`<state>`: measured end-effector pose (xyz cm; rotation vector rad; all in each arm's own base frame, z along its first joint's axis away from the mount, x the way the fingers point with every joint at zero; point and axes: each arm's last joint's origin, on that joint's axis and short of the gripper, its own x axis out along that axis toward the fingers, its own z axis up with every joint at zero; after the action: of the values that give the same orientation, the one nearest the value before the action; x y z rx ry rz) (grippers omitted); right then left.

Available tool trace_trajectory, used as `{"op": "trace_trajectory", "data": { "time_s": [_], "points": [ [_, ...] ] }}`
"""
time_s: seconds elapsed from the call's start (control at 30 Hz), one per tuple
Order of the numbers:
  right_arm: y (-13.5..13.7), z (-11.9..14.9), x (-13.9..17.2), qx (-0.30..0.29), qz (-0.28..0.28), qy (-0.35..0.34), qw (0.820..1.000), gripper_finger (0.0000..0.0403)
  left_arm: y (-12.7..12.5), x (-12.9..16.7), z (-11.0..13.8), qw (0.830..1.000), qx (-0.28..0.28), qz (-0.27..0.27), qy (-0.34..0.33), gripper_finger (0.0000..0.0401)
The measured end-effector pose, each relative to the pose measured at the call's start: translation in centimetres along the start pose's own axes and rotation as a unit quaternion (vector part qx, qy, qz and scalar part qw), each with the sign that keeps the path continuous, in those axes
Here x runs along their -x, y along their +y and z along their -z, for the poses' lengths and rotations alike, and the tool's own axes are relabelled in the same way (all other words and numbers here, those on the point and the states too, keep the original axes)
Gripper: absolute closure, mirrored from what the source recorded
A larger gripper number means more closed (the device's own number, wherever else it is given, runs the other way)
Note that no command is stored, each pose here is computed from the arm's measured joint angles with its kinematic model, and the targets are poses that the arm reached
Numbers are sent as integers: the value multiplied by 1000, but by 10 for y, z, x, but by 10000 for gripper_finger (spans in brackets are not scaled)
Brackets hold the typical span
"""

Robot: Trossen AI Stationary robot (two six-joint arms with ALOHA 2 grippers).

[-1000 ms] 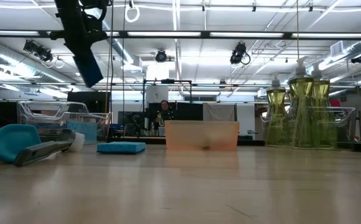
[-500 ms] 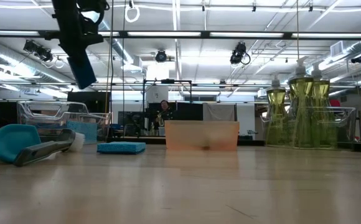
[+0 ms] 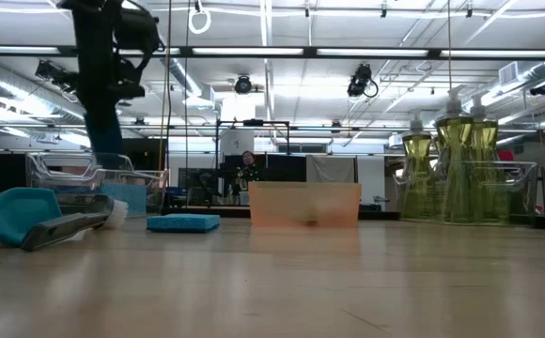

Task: Pick & Place Kitchen Sink Supplies
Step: Put the blue sponge into the left transparent bin

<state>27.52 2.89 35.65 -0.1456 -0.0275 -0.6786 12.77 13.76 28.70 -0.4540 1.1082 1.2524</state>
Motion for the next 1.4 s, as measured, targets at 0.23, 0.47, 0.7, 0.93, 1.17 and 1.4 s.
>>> {"op": "trace_trajectory", "data": {
  "time_s": [0.23,0.47,0.7,0.93,1.17,1.4],
  "points": [
    [0,0,0,0,0,0,1000,163,-7,-29,19,999,0,-28,23,385],
    [0,0,0,0,0,0,1000,163,-14,-46,25,999,21,-23,4,377],
    [0,0,0,0,0,0,1000,163,-16,-55,27,999,28,-42,-18,376],
    [-1,0,0,0,25,5,1000,163,-15,-55,25,997,34,-54,-33,374],
    [-1,0,0,0,25,5,1000,163,-16,-55,25,998,23,-46,-31,373],
    [-1,0,0,0,25,5,1000,163,-17,-55,25,999,17,-27,-23,344]
  ]
}}
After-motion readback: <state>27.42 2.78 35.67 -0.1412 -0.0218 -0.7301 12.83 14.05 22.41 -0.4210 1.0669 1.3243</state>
